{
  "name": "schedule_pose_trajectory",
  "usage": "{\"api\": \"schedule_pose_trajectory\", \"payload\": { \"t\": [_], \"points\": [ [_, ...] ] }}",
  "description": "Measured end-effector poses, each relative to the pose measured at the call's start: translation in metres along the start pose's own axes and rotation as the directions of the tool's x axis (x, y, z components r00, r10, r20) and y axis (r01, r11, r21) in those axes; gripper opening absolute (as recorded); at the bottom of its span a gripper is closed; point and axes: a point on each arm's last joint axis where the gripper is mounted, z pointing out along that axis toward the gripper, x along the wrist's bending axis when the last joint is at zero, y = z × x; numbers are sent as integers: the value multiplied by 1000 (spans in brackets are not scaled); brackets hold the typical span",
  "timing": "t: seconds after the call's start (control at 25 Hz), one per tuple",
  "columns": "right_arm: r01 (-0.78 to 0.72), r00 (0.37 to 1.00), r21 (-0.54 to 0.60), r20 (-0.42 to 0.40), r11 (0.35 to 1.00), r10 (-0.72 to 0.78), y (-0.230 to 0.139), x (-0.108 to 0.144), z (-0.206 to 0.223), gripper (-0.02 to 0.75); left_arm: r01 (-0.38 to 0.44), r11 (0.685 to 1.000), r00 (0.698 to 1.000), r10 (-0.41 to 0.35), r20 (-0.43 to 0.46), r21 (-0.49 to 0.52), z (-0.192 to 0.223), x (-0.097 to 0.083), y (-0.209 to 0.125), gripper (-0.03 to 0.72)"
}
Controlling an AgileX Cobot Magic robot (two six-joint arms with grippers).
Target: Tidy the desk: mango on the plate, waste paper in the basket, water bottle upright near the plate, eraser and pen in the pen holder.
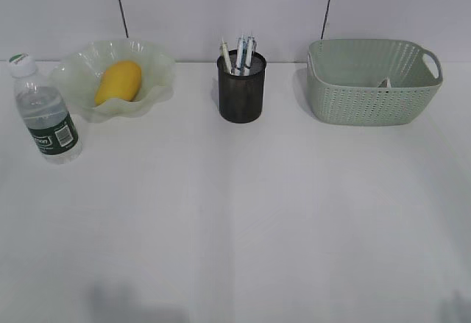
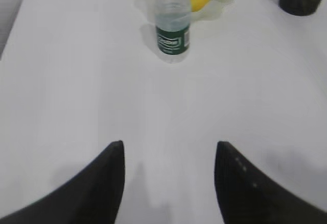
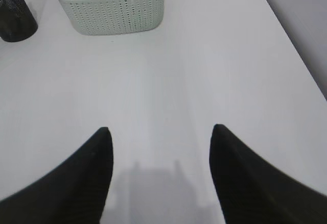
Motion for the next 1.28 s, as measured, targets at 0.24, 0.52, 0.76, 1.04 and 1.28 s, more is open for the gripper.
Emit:
{"api": "schedule_pose_trajectory", "payload": {
  "t": [0.24, 0.52, 0.76, 1.04, 1.28],
  "points": [
    [0, 1000, 0, -1, 1000, 0, 0, 0, 0, 479, 33, 996, 998, -38, -57, -81, -11, 0, -7, 425],
    [0, 1000, 0, -1, 1000, 0, 0, 0, 0, 479, 37, 996, 997, -42, -59, -83, -11, -1, -7, 424],
    [0, 1000, 1, -1, 1000, 0, 0, 0, 0, 479, 38, 996, 997, -43, -58, -82, -11, -1, -7, 424],
    [0, 1000, 1, -1, 1000, 0, 0, 0, 0, 479, 38, 996, 997, -43, -58, -82, -11, -1, -7, 423],
    [0, 1000, 1, -1, 1000, 0, 0, 0, 0, 479, 38, 996, 997, -43, -58, -82, -11, -1, -7, 423]
  ]
}}
